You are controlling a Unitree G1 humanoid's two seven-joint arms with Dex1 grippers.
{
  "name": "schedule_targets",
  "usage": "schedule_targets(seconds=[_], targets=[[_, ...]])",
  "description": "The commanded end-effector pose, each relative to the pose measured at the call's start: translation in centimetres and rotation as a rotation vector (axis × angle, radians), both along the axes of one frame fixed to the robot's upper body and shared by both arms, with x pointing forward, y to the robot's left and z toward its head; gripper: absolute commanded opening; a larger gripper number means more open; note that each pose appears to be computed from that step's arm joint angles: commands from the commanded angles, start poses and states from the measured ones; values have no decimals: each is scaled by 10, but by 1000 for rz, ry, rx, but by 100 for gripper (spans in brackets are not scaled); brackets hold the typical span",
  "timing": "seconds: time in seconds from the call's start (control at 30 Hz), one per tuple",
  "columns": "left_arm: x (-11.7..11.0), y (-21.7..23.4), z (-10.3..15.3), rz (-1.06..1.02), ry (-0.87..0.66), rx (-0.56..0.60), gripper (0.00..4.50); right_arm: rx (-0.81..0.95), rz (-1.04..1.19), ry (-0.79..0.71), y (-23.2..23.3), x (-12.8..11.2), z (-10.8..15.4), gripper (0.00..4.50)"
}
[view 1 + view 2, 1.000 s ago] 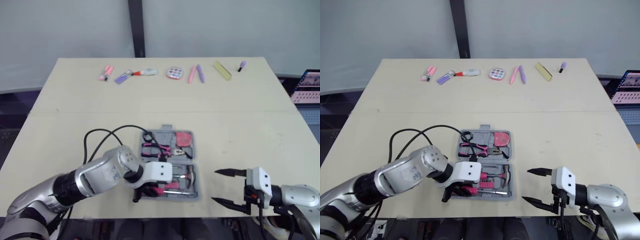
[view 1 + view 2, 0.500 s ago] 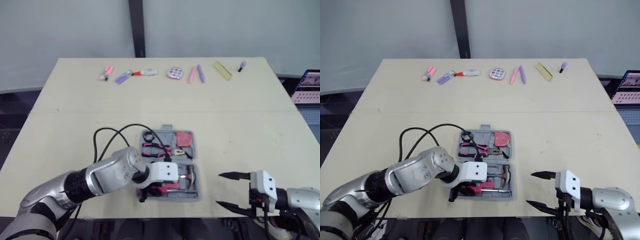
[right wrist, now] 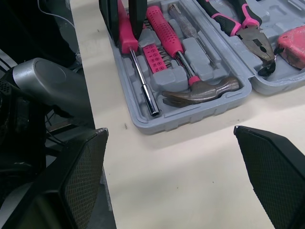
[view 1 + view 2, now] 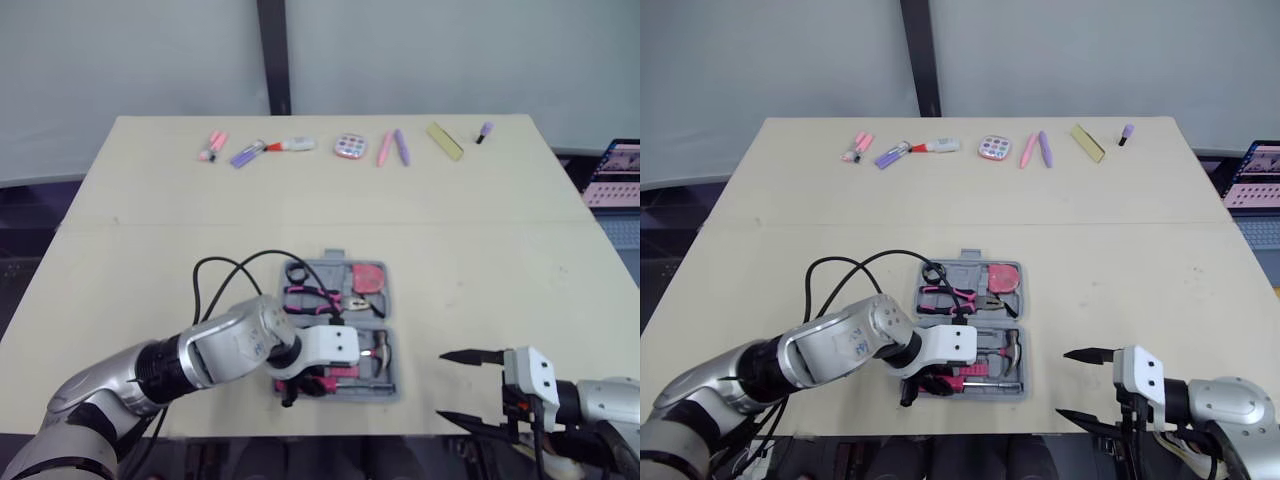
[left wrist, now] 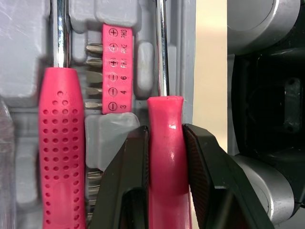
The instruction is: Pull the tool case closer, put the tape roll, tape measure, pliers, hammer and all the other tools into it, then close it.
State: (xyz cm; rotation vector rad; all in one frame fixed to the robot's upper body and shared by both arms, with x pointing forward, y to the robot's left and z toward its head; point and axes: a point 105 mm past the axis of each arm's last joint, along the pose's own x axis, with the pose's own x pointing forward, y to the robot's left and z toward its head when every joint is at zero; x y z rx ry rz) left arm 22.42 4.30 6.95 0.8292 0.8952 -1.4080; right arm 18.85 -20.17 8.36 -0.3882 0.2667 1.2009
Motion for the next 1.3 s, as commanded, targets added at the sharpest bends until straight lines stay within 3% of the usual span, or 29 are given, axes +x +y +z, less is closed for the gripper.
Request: schedule_targets(seconds=[0.03,0.4,0.67,0.77,0.8,0.87,1.07,1.1,1.3], targets=[[-1,-3,2,-27,-20,-3,58,1,19,-40,0,0,10,450],[2,0,0,-14,-14,7,58,3,11,-43,1,1,9,450],[-2,-3,12,13,39,-45,432,8,7,-39,1,0,8,450],[-6,-5,20,28,78,-80,446,8,7,-38,0,0,8,450],[-6,-6,22,37,80,-92,426,8,8,-37,0,0,8,450],[-5,-5,26,64,94,-118,344,7,8,-37,0,0,8,450],[0,2,35,173,131,-183,37,9,8,-39,0,3,8,450],[2,4,37,188,118,-204,7,9,8,-40,0,3,9,450],[18,17,49,187,-51,-415,7,11,2,-47,-1,5,9,450]])
